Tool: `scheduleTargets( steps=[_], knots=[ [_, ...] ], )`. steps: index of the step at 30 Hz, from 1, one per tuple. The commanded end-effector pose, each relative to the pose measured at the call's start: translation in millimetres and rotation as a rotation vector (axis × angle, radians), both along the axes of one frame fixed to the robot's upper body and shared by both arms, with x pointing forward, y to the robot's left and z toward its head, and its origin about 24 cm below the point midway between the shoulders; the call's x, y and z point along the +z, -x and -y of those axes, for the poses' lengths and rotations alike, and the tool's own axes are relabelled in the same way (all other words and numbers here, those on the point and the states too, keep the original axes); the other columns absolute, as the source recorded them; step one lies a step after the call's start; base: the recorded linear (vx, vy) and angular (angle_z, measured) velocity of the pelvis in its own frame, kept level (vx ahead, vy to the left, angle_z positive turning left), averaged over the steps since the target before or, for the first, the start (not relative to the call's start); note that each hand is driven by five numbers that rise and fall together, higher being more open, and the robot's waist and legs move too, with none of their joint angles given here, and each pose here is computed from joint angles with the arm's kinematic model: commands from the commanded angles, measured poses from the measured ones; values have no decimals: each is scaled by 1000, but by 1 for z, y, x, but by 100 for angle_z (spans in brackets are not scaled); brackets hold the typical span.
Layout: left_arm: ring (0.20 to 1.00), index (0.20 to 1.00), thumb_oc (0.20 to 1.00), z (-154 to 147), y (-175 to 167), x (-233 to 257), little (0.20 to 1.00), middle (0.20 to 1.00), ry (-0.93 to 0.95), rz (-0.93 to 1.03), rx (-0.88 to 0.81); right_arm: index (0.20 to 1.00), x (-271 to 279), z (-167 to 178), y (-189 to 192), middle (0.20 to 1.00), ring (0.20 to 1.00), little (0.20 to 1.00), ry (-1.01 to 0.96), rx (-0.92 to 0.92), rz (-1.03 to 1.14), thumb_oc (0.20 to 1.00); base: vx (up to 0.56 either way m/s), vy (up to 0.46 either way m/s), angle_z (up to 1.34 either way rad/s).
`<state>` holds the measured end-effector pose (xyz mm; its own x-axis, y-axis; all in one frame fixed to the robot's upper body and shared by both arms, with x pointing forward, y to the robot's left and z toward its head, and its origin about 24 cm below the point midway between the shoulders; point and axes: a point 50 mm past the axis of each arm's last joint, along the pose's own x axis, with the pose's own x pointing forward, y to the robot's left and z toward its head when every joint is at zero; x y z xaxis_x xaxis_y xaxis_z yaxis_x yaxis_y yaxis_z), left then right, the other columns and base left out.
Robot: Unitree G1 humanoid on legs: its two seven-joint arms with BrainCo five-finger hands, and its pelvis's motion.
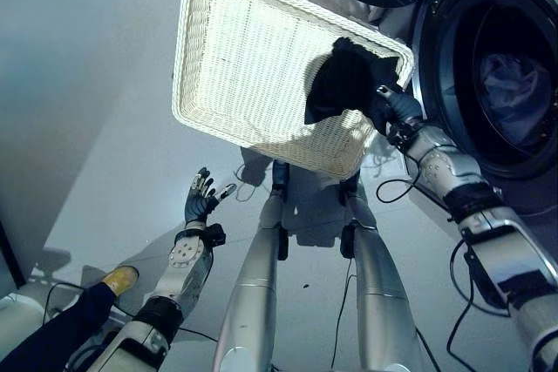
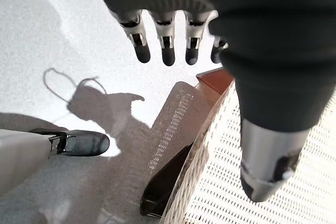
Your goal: Put the clothes into the washing machine.
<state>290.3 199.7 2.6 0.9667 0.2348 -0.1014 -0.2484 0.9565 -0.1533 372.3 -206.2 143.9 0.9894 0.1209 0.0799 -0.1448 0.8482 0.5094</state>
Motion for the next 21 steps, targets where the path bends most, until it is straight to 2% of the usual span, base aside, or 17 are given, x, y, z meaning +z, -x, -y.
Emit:
scheduleTargets(
  steps=[1, 8, 11, 13, 17, 19, 21],
  knots=[
    [1000, 1000, 1000, -5, 15, -12, 1000, 1000, -23, 0, 68, 200, -1, -8, 13, 200, 200, 200, -364, 111, 116, 200, 22, 63, -25],
    [1000, 1000, 1000, -3, 19, -19, 1000, 1000, -25, -30, 103, 200, -7, 25, 33, 200, 200, 200, -881, -38, 345, 200, 33, 34, -21],
    [1000, 1000, 1000, -2, 18, -21, 1000, 1000, -27, -44, 107, 200, 3, 38, 34, 200, 200, 200, -1006, -127, 433, 200, 52, 3, -19],
    [1000, 1000, 1000, -2, 17, -21, 1000, 1000, -27, -51, 107, 200, 10, 44, 34, 200, 200, 200, -1067, -167, 471, 200, 41, -13, -6],
    [1000, 1000, 1000, 5, 11, -24, 1000, 1000, -26, -89, 78, 200, 40, 73, 30, 200, 200, 200, -1196, -381, 530, 200, 108, -19, -10],
    [1000, 1000, 1000, 6, 10, -24, 1000, 1000, -26, -92, 73, 200, 44, 76, 29, 200, 200, 200, -1204, -397, 538, 200, 85, -33, -13],
    [1000, 1000, 1000, 13, 9, -25, 1000, 1000, -30, -101, 46, 200, 61, 89, 29, 200, 200, 200, -1189, -488, 549, 200, 121, -54, -5]
  ],
)
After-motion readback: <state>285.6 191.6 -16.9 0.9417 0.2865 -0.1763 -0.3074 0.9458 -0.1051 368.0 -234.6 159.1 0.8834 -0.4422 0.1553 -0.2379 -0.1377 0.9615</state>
